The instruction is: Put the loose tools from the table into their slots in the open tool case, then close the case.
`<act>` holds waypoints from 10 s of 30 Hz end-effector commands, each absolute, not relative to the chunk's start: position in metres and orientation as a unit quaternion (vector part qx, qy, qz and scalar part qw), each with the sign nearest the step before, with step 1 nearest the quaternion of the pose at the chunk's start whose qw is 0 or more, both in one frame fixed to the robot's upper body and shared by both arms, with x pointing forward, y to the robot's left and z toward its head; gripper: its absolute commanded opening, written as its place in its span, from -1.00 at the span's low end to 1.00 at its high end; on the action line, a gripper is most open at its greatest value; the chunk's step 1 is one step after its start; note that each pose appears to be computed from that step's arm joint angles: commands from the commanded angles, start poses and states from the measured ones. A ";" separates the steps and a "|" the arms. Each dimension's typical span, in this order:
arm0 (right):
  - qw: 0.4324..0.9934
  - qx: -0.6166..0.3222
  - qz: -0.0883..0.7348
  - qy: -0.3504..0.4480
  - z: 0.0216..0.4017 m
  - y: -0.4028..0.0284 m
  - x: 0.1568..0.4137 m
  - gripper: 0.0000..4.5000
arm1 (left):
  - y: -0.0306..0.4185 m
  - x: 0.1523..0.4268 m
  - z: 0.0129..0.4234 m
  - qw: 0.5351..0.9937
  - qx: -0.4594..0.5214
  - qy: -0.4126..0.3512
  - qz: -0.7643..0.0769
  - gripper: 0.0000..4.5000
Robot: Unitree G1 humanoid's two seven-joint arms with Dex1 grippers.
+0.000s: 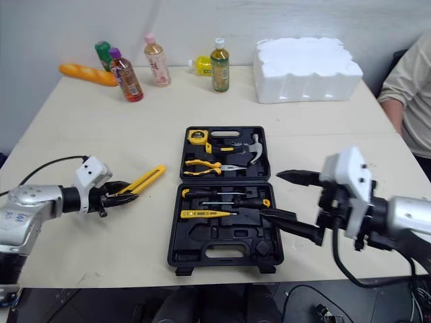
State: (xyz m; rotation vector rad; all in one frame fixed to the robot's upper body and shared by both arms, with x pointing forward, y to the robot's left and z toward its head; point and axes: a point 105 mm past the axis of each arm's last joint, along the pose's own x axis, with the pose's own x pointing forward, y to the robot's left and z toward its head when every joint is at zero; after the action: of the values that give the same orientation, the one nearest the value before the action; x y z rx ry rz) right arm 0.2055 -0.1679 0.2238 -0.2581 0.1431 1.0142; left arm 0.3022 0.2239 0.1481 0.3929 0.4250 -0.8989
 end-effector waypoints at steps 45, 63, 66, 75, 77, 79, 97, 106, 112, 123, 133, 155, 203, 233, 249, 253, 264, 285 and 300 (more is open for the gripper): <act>0.861 -0.135 0.458 0.176 0.181 -0.195 0.164 1.00 | 0.043 0.258 0.152 0.594 0.208 0.034 -0.776 0.41; 0.860 -0.130 0.460 0.179 0.179 -0.195 0.164 1.00 | 0.051 0.273 0.093 0.577 0.309 0.094 -0.750 -0.95; 0.860 -0.132 0.459 0.178 0.179 -0.195 0.165 1.00 | 0.053 0.276 0.089 0.585 0.308 0.105 -0.743 -0.95; 0.863 -0.130 0.456 0.175 0.175 -0.195 0.169 1.00 | 0.047 0.268 0.114 0.597 0.241 0.083 -0.760 -0.95; 0.863 -0.130 0.456 0.175 0.174 -0.196 0.169 1.00 | 0.045 0.266 0.125 0.597 0.228 0.069 -0.767 -0.95; 0.863 -0.129 0.455 0.175 0.174 -0.196 0.169 1.00 | 0.043 0.265 0.131 0.599 0.215 0.062 -0.769 -0.95; 0.865 -0.125 0.452 0.179 0.169 -0.195 0.170 1.00 | 0.054 0.269 0.067 0.606 0.287 0.170 -0.722 -0.95; 0.917 -0.115 0.347 0.158 0.177 -0.241 0.178 1.00 | 0.092 0.276 0.162 0.703 0.091 0.052 -0.703 -0.01; 0.953 -0.105 0.216 0.186 0.176 -0.325 0.161 1.00 | 0.189 0.283 0.168 0.813 0.043 0.102 -0.572 0.99; 0.973 -0.094 0.074 0.197 0.167 -0.430 0.140 1.00 | 0.321 0.286 0.157 0.921 0.100 0.153 -0.345 0.99; 0.928 -0.173 0.243 0.225 0.194 -0.380 0.185 1.00 | 0.223 0.283 0.188 0.824 0.126 0.121 -0.539 0.99; 0.778 -0.319 0.399 0.365 0.159 -0.310 0.250 0.17 | 0.065 0.236 0.240 0.613 0.136 -0.056 -0.776 1.00; 0.680 -0.316 0.619 0.234 0.126 -0.135 0.211 -0.99 | 0.070 0.226 0.176 0.566 0.185 0.024 -0.803 1.00; 0.770 -0.163 0.613 0.078 0.138 -0.133 0.213 0.10 | 0.092 0.239 0.178 0.600 0.199 0.036 -0.774 1.00; 0.790 -0.162 0.563 0.178 0.044 -0.165 0.208 -0.97 | 0.095 0.246 0.178 0.613 0.213 0.036 -0.760 1.00; 0.800 -0.144 0.547 0.203 0.033 -0.175 0.204 -0.97 | 0.096 0.246 0.179 0.615 0.213 0.036 -0.758 1.00; 0.801 -0.119 0.572 0.128 0.086 -0.151 0.212 -0.97 | 0.096 0.246 0.178 0.621 0.209 0.035 -0.755 1.00; 0.757 -0.155 0.601 0.202 0.063 -0.151 0.197 -0.97 | 0.097 0.251 0.176 0.630 0.208 0.034 -0.748 1.00; 0.866 -0.161 0.458 0.122 0.161 -0.191 0.271 -1.00 | 0.178 0.289 0.167 0.790 0.192 0.079 -0.577 0.45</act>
State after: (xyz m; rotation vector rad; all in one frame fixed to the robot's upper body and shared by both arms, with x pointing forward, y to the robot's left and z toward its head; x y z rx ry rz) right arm 0.2634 -0.1814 0.1604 -0.3111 0.2379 1.0184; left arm 0.2821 0.1651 0.1616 0.3787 0.1880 -1.3178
